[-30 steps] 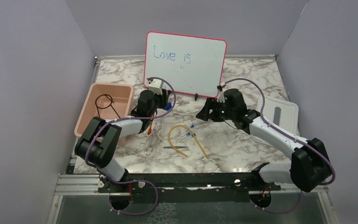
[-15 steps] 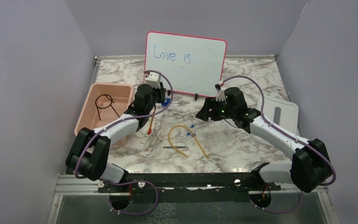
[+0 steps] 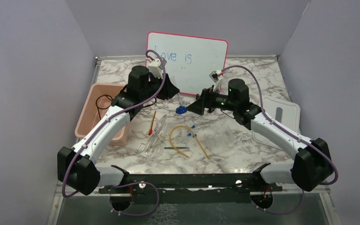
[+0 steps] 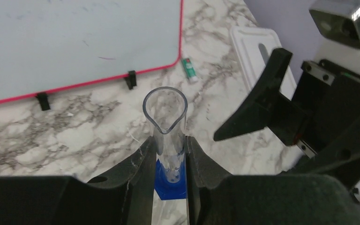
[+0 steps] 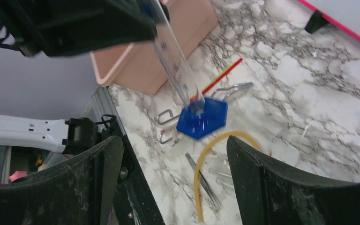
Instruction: Organize the chemistry lab equipment
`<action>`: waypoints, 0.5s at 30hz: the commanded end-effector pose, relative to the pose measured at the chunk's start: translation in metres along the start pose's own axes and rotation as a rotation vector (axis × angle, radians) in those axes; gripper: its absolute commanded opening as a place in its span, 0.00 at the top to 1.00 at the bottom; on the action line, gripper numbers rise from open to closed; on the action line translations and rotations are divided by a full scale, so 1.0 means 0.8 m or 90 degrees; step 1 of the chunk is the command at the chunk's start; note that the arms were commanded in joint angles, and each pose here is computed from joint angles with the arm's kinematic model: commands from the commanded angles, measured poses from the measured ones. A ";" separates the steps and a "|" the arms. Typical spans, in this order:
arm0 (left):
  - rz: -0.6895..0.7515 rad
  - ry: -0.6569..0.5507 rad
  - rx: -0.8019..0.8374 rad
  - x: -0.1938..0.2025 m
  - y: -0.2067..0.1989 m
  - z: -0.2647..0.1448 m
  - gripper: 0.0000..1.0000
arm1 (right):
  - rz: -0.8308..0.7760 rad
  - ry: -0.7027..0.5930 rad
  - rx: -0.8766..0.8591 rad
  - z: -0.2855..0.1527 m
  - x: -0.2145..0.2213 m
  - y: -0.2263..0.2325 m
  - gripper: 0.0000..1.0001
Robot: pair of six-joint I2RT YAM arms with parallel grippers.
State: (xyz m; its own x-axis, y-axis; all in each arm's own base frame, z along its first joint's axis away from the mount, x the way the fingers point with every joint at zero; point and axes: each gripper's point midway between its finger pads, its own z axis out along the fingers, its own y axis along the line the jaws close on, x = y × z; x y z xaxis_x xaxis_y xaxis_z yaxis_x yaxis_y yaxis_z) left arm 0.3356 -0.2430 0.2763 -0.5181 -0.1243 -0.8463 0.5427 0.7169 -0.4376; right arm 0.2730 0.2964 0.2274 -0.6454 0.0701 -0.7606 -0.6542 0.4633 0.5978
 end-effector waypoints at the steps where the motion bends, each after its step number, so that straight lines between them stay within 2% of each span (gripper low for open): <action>1: -0.022 0.090 0.168 0.028 -0.062 -0.023 0.74 | -0.053 -0.035 -0.084 0.011 -0.036 0.040 0.14; 6: -0.045 0.098 0.220 0.027 -0.082 -0.030 0.74 | -0.074 -0.003 -0.163 0.024 -0.025 0.067 0.20; 15: -0.048 0.071 0.247 0.009 -0.100 -0.047 0.74 | -0.061 0.019 -0.197 0.021 0.012 0.077 0.34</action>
State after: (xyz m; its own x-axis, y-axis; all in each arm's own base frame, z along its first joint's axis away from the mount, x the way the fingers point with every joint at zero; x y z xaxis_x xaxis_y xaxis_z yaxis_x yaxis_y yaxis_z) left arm 0.2783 -0.2730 0.2829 -0.6676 -0.0537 -0.7426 0.6385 0.4717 -0.6081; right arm 0.2482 0.3404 0.2444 -0.6076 0.0081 -0.7942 -0.7676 0.2507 0.5899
